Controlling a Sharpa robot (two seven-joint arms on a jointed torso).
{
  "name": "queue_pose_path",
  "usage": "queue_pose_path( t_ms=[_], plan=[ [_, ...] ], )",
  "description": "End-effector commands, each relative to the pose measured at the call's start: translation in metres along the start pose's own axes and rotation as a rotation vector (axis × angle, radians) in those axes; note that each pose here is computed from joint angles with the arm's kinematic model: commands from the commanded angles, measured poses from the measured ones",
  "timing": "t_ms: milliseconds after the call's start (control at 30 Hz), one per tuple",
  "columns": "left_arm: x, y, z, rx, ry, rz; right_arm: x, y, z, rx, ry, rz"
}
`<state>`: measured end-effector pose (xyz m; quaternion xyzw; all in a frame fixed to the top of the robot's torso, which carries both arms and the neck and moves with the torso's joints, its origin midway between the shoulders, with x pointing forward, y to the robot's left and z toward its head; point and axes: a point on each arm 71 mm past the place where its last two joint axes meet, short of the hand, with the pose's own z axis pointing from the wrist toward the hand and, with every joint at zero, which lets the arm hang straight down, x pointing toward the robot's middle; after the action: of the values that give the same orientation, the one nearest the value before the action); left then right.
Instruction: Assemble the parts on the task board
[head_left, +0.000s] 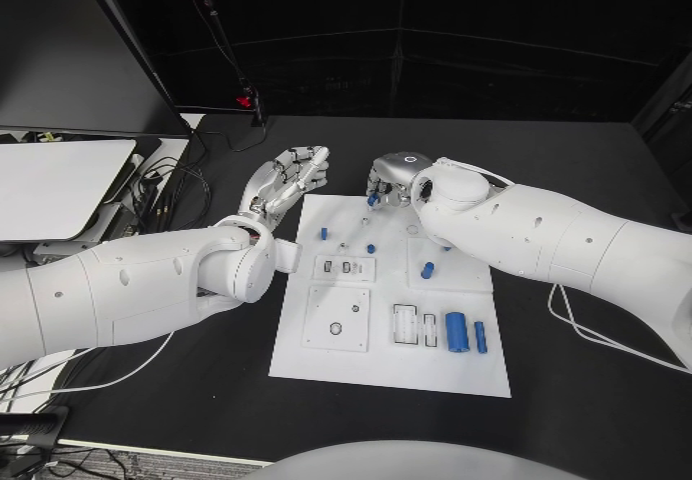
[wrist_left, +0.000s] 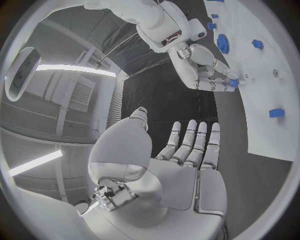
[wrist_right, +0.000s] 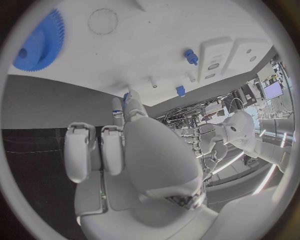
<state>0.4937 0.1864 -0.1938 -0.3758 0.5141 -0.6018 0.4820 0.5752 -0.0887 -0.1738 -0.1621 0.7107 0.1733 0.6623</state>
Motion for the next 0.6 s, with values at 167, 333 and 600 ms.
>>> queue_pose_path(
  t_ms=[167,333,600],
  plan=[
    [0.0011,-0.0165,-0.0012,0.227,0.013,-0.003,-0.0013,0.0026,0.0004,-0.011,-0.001,-0.009],
    [0.0012,-0.0165,-0.0012,0.226,0.013,-0.003,0.0005,0.0019,0.0006,0.004,0.023,-0.017],
    [0.0008,-0.0165,-0.0012,0.225,0.012,-0.003,0.0017,0.0011,0.0007,0.025,0.042,-0.030]
  ],
)
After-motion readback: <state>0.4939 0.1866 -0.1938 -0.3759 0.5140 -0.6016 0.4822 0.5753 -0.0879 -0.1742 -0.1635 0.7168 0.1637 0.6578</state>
